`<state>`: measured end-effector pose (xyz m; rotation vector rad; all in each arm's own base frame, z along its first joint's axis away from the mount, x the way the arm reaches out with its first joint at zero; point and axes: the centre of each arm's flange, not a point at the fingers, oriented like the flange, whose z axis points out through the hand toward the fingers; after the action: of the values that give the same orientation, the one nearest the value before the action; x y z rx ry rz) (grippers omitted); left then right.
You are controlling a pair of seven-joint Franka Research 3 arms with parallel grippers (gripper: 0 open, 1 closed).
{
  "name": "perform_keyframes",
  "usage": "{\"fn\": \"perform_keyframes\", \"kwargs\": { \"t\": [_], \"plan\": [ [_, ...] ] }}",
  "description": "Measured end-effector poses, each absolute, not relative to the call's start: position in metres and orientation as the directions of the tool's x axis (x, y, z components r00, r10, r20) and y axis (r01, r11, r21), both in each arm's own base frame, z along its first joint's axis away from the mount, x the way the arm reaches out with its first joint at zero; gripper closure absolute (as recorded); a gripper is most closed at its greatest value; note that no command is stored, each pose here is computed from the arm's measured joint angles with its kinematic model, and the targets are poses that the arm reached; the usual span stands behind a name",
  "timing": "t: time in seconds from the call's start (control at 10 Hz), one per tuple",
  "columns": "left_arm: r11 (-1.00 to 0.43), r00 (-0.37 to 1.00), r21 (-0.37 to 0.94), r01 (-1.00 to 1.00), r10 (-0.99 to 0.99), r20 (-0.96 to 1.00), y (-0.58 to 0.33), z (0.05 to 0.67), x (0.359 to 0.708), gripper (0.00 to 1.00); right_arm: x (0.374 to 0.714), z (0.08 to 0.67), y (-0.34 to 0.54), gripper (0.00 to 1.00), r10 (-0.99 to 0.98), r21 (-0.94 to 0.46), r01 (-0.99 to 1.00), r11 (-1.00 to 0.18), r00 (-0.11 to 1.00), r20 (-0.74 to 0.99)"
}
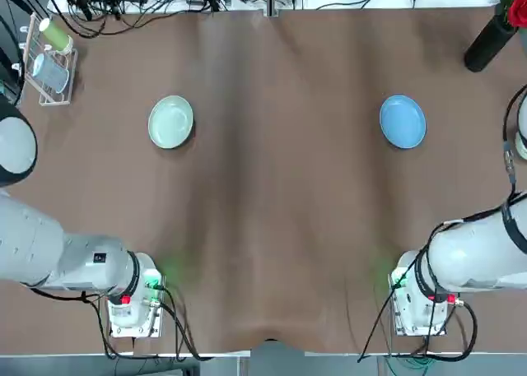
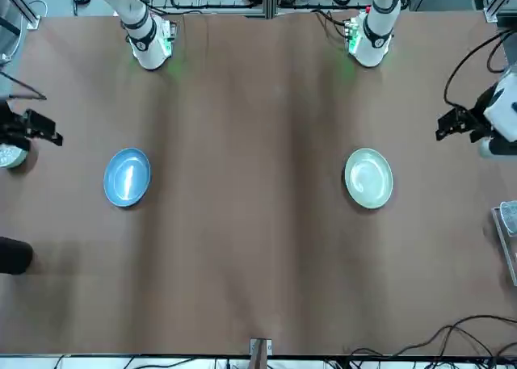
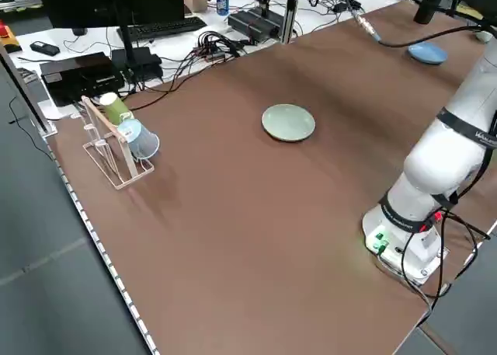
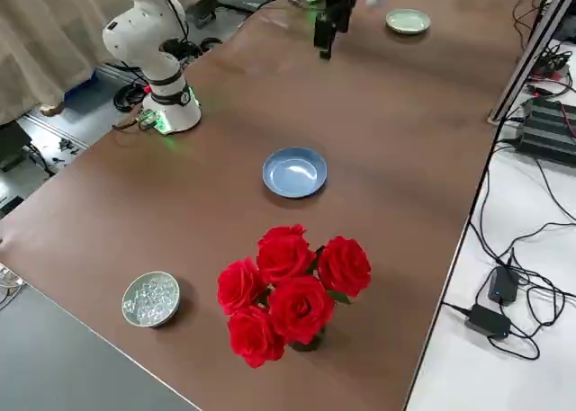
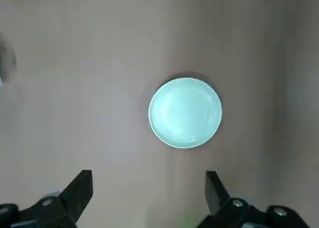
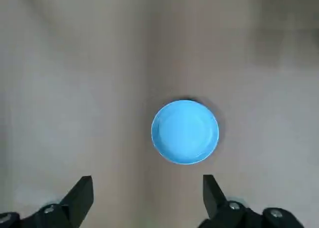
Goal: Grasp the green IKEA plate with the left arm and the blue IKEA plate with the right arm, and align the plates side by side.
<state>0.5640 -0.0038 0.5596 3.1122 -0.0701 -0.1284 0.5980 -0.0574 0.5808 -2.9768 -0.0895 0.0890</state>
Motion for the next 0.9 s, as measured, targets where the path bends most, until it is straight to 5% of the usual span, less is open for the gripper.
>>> {"fn": "perform_keyframes", "kwargs": {
  "t": [0.4, 0.9],
  "plan": [
    [-0.999, 0.988, 0.030, -0.027, -0.031, -0.151, 0.004, 0.495, 0.557, 0.00, 0.585, 0.417, -0.114, 0.09, 0.015, -0.184, 0.000, -0.983, 0.997, -0.081],
    [-0.999, 0.989, 0.028, -0.021, -0.025, -0.148, 0.004, 0.406, 0.532, 0.00, 0.545, 0.319, -0.129, 0.20, 0.020, -0.185, -0.003, -0.983, 0.992, -0.124]
  ]
}}
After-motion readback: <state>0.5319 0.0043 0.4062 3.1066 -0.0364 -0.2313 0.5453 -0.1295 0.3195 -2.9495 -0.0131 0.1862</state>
